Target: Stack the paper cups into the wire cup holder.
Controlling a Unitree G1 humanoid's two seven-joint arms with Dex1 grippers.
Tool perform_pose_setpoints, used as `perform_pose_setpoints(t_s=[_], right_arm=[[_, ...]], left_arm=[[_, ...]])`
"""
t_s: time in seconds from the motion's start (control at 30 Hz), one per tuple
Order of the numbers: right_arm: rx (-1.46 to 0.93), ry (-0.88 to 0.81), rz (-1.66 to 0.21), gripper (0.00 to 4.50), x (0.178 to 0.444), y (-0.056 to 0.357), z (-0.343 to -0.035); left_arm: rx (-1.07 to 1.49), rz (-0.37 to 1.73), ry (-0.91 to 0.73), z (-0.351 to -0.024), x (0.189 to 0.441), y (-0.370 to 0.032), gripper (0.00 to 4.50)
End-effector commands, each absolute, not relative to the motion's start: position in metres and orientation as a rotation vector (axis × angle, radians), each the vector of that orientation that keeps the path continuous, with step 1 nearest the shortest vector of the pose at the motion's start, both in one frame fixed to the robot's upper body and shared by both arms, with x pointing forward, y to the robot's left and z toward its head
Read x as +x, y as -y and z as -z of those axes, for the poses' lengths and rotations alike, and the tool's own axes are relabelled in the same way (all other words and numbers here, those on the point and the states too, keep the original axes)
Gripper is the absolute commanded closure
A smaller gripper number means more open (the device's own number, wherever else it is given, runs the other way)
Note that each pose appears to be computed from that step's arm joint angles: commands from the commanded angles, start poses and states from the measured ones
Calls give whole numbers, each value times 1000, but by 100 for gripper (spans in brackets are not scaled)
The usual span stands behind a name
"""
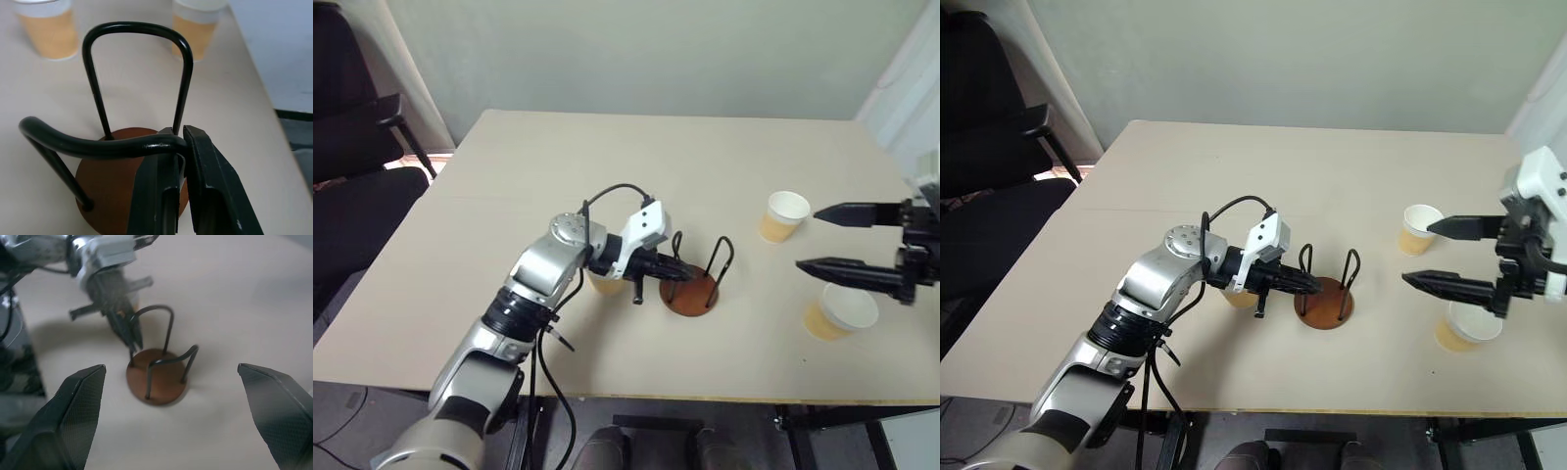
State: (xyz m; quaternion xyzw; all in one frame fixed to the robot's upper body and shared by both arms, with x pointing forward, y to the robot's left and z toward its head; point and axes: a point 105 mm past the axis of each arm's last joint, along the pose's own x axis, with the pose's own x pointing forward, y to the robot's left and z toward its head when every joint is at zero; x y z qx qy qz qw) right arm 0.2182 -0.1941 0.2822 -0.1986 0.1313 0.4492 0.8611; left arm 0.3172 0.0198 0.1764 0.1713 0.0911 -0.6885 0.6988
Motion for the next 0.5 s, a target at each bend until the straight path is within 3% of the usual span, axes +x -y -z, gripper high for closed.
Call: perform_pose_setpoints(t_s=[0.03, 0.27, 0.47, 0.5], right_arm=[[-459, -249, -939, 0, 209, 194, -292], [-469, -247, -934, 0, 208, 193, -292], [-492, -255, -954, 0, 211, 190, -289], [-491, -259, -950, 0, 213, 190, -289]], left_arm=[[383, 1575, -163, -179, 310, -6, 445], [372, 1591, -179, -170, 307, 4, 445], [442, 1656, -244, -154, 295, -12, 445], [454, 1661, -255, -151, 294, -14, 418]])
